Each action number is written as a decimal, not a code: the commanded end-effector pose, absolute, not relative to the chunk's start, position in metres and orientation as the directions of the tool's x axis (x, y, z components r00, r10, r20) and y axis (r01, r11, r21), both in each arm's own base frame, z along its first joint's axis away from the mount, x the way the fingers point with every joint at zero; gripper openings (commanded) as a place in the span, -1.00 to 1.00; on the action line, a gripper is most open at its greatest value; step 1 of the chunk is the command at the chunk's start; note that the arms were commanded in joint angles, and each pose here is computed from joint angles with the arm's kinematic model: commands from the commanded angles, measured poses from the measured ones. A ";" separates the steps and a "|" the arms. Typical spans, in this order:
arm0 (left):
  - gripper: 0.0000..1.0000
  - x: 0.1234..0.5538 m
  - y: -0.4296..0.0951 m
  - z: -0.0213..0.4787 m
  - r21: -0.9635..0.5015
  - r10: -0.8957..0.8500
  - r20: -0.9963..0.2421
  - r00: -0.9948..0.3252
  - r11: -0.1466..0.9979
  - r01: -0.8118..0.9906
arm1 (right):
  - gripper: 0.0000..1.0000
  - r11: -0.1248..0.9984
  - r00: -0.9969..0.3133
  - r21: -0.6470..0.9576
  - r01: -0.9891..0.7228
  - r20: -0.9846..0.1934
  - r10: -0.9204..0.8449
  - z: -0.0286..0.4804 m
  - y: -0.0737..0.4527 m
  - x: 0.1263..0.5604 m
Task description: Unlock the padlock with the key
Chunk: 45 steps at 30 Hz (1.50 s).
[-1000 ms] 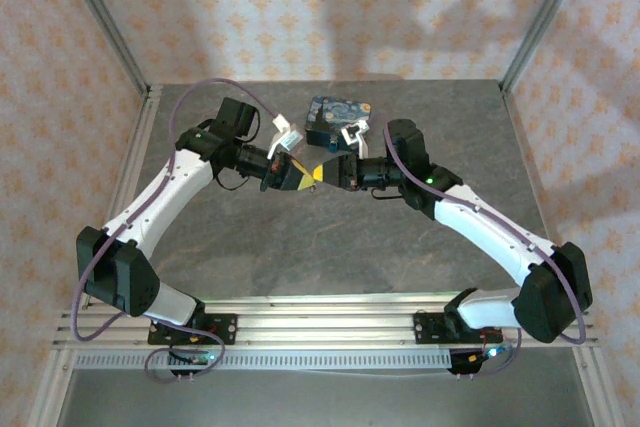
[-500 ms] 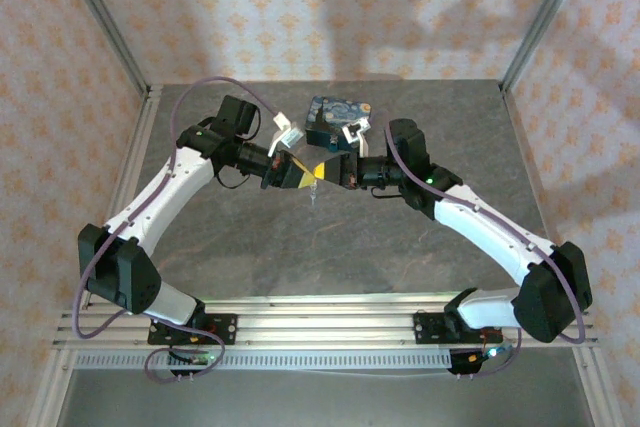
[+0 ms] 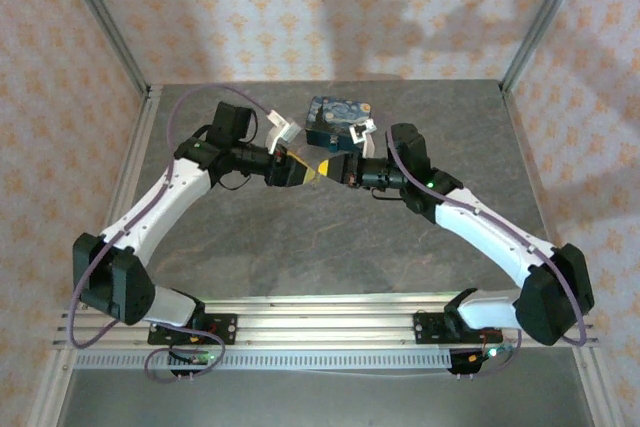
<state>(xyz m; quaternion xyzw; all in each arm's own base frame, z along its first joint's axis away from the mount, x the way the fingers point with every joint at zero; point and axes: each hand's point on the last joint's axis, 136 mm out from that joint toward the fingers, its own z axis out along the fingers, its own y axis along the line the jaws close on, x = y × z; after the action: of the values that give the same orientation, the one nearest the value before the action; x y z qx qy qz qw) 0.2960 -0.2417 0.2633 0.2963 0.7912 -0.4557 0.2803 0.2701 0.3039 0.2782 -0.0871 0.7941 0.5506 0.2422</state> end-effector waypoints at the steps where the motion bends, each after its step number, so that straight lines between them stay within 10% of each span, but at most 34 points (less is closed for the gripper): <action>1: -0.04 0.324 -0.224 0.289 -0.555 0.008 -0.753 -0.658 0.531 0.641 | -1.00 0.434 -0.787 0.760 -0.483 -0.594 0.165 0.301 0.288 0.276; 10: 0.05 0.326 -0.201 0.320 -0.734 -0.394 -0.676 -0.622 0.430 0.525 | -1.00 0.388 -0.702 0.669 -0.634 -0.708 0.074 0.330 0.292 0.280; 21: 0.01 0.282 -0.240 0.373 -0.647 -0.332 -0.756 -0.564 0.250 0.720 | -1.00 0.230 -0.699 0.690 -0.687 -0.713 0.050 0.358 0.313 0.276; 45: -0.24 0.287 -0.255 0.331 -0.711 -0.254 -0.703 -0.664 0.231 0.664 | -1.00 0.201 -0.690 0.691 -0.694 -0.719 0.089 0.370 0.312 0.275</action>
<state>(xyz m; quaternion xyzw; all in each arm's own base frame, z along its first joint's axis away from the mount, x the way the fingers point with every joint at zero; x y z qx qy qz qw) 0.2943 -0.2515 0.3213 0.1256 0.7028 -0.5889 0.3789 0.2793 0.3127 0.3433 -0.1972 0.7294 0.5819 0.3009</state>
